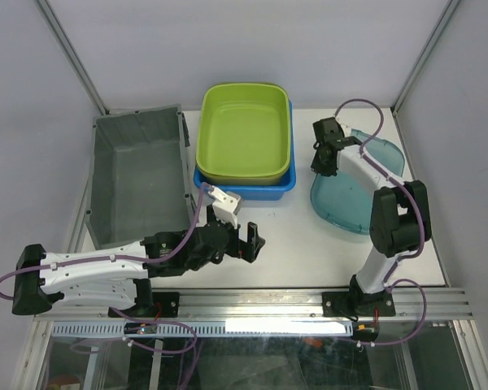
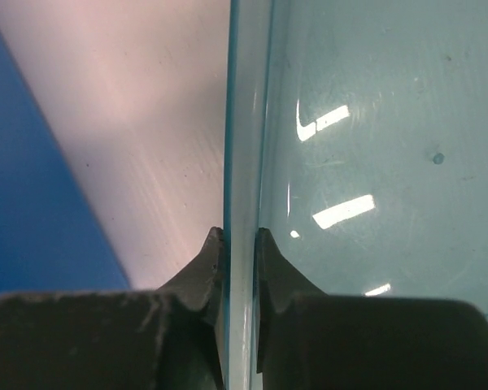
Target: Turn the large container upside down
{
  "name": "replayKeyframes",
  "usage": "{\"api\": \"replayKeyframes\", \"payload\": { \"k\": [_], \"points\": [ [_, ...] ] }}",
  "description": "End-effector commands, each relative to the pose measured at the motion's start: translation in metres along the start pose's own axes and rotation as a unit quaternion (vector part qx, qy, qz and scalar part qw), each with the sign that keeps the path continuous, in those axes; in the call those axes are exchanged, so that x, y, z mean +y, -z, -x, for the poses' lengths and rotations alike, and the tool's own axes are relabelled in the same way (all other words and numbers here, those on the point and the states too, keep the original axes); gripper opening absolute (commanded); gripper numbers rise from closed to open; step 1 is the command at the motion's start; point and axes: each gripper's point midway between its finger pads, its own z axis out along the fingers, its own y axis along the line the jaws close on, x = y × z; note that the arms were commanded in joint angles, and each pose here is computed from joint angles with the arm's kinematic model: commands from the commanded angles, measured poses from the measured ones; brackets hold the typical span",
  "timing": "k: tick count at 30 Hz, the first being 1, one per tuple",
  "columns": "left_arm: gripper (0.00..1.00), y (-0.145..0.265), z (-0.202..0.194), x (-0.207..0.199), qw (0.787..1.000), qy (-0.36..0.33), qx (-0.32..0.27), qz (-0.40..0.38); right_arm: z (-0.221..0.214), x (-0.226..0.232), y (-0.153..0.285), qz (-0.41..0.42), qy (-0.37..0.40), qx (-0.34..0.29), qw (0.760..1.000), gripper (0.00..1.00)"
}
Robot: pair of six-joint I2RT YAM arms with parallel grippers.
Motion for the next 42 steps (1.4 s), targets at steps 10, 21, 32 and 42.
{"api": "replayKeyframes", "payload": {
  "k": [10,21,32,42],
  "points": [
    [0.99,0.008,0.033,-0.016,0.999,0.014,-0.041,-0.025,0.114,0.02,0.212,0.324,-0.037,-0.187,0.927,0.0],
    [0.99,0.01,0.032,-0.023,0.998,0.017,-0.033,-0.043,0.133,0.003,0.272,0.637,-0.104,-0.194,0.739,0.0],
    [0.99,0.01,0.03,-0.023,0.998,0.024,-0.031,-0.043,0.153,-0.002,0.231,0.72,-0.201,-0.108,0.656,0.0],
    [0.99,0.006,0.032,-0.028,0.999,0.014,-0.027,-0.044,0.132,-0.037,0.137,0.696,-0.319,-0.029,0.642,0.0]
  ]
}}
